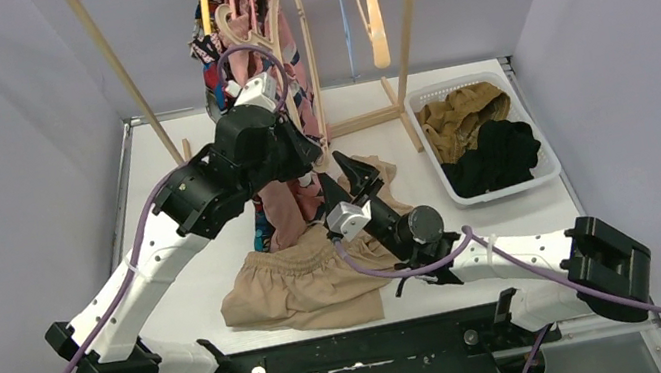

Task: Remove the shorts from the hanger
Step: Place the hanger on the clothes rod.

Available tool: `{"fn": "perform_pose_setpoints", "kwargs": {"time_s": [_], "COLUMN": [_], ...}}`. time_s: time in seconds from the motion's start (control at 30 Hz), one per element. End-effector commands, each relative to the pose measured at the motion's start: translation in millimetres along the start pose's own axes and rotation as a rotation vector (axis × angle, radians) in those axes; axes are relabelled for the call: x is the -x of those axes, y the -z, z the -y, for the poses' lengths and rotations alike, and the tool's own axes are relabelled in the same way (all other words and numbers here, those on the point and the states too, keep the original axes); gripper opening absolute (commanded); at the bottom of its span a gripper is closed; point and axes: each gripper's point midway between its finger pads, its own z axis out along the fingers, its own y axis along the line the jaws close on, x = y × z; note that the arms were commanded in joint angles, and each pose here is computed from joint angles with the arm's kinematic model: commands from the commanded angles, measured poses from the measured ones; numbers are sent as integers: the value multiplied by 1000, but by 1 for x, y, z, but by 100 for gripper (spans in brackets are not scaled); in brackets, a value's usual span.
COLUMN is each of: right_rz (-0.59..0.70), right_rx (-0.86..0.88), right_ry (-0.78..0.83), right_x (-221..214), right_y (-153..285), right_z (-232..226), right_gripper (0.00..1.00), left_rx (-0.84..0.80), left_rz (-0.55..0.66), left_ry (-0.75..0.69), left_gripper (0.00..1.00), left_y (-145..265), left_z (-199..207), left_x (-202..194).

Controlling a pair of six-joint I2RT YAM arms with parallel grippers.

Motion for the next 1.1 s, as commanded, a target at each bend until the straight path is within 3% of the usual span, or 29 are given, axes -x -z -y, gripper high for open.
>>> {"fn": "perform_pose_setpoints", "kwargs": {"time_s": [0.0,0.13,0.23,0.4,0.53,0.67,0.87,1.0,1.07], "right_rz": [123,143,142,128,118,108,68,33,25], "right_rx": [-160,-190,-178,-181,-208,-217,-220,-226,-217], "right_ry": [-52,-49,-56,-62,-71,-94,-178,-223,-254], "right_x": [34,38,37,33,30,29,28,27,28], "right_y": [-12,-14,-15,-15,-11,-9,-3,2,4], "right_z": [48,55,53,51,55,59,65,72,74], "right_gripper": [45,47,42,21,14,0,0,0,0], "left_rx": [-101,-115,-122,-148,-149,-160,-212,-249,-268], "left_rz": [77,71,73,83,99,93,73,66,76], "left_ry": [34,42,45,60,69,54,11,-21,-28], "left_gripper": [0,0,0,0,0,0,27,34,44], "left_y": [12,8,6,4,5,6,4,5,7], "left_z": [23,25,27,32,32,33,43,52,55], "left_x": [20,16,16,17,19,18,16,17,19]}}
